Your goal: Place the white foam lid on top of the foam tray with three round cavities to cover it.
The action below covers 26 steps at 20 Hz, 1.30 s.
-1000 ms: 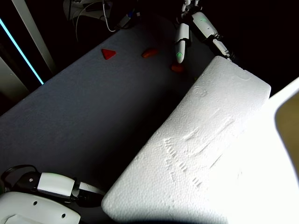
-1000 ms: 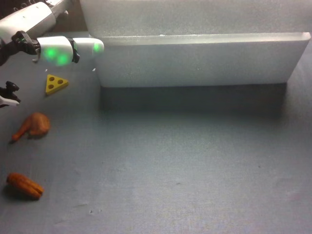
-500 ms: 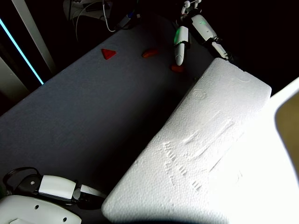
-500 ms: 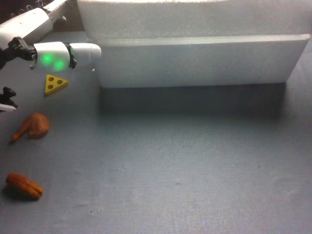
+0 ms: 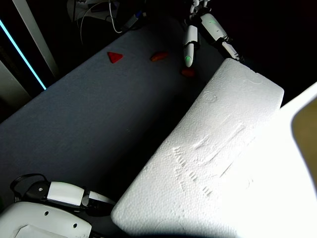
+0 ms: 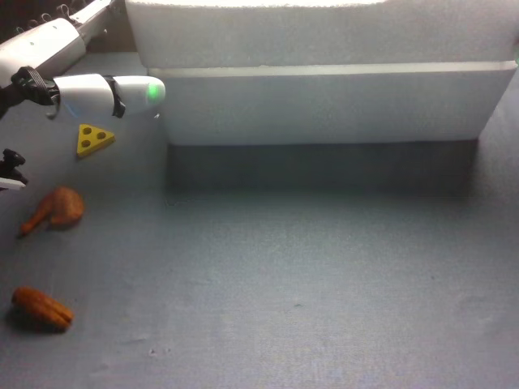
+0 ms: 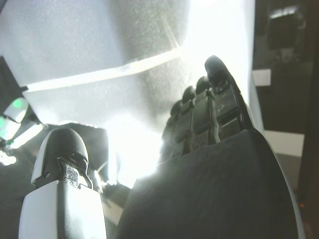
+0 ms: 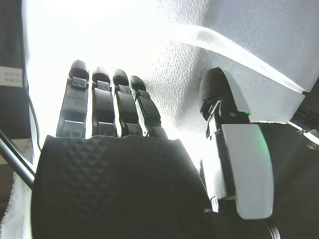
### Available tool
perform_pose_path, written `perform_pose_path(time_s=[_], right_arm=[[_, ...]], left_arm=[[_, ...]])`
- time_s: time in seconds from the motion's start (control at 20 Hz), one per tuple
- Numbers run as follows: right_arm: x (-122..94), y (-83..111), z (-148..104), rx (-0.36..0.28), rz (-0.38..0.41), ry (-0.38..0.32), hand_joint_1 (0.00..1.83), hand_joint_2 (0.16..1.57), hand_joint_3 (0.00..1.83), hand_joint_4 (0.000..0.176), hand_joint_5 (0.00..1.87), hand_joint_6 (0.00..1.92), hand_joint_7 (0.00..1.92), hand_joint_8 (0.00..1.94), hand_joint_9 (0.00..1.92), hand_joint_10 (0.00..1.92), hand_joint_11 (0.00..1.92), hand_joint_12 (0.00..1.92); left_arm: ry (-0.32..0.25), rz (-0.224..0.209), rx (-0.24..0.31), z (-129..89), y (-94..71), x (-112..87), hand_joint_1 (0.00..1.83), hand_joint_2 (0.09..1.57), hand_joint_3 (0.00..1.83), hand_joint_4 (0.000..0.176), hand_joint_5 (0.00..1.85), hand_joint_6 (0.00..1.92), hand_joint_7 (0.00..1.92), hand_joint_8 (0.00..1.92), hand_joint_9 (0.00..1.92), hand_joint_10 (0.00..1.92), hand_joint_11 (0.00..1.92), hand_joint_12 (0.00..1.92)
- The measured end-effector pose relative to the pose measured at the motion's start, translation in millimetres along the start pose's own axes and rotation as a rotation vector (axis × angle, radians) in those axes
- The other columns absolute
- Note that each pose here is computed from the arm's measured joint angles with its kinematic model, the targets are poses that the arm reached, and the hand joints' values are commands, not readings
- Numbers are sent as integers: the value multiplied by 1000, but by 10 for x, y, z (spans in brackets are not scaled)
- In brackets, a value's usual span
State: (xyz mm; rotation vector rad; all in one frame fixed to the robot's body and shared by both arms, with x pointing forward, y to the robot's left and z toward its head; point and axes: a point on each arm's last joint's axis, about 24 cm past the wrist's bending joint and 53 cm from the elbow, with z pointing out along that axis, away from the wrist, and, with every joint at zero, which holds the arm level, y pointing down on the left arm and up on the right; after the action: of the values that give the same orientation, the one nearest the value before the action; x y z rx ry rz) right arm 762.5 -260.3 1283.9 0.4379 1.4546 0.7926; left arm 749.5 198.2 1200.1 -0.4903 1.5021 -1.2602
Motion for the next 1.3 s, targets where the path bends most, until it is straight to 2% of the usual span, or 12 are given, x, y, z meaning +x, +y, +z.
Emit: perform_pose_path(time_s=[0.1,0.25,0.45,0.5,0.6,0.8,0.95,1.2,1.25,1.3], right_arm=[[14,-14,-2,4,2,3,391,1267,0,0,0,0,0,0,0,0,0,0],[48,-24,-32,5,-4,11,405,1244,0,0,0,0,0,0,0,0,0,0],[57,-43,-78,8,-13,14,417,1256,1,0,0,0,0,0,0,0,0,0],[61,-46,-80,8,-16,14,394,1249,0,0,0,0,0,0,0,0,27,13],[55,-57,-71,11,-13,12,353,1245,0,0,0,0,0,0,0,0,39,24],[76,-102,-51,24,-2,18,374,1263,3,0,0,0,0,0,0,0,0,0],[87,-153,-47,36,2,25,383,1254,0,0,0,0,0,0,0,0,0,0],[145,-214,-55,50,-1,39,415,1256,0,0,0,0,0,0,0,0,0,0],[156,-234,-60,55,0,40,508,1237,0,0,0,0,0,0,0,0,0,0],[167,-264,-70,62,1,45,494,1234,0,0,0,0,0,0,0,0,0,0]], left_arm=[[3,-4,-1,-7,14,16,392,1073,0,11,11,1,0,0,0,0,0,799],[17,-4,-8,-81,54,75,402,1070,0,21,3,1,0,0,0,0,0,638],[22,-4,-7,-116,58,96,401,1070,0,16,7,0,0,0,0,0,0,557],[22,-4,-8,-116,59,98,412,1075,1,14,5,0,0,0,0,0,0,454],[23,6,-10,-102,72,85,402,1076,0,8,0,0,0,0,0,0,0,537],[16,3,-24,-37,121,66,373,1071,0,34,0,0,0,0,0,0,0,637],[17,0,-52,-13,208,73,392,1085,1,9,0,0,0,0,0,0,0,846],[32,-3,-82,-19,299,139,402,1071,0,8,0,0,0,0,0,0,0,797],[36,-3,-90,-25,322,148,390,1077,0,2,0,0,0,0,0,0,0,849],[38,-1,-98,-44,358,157,399,1073,0,16,0,0,0,0,0,0,0,820]])
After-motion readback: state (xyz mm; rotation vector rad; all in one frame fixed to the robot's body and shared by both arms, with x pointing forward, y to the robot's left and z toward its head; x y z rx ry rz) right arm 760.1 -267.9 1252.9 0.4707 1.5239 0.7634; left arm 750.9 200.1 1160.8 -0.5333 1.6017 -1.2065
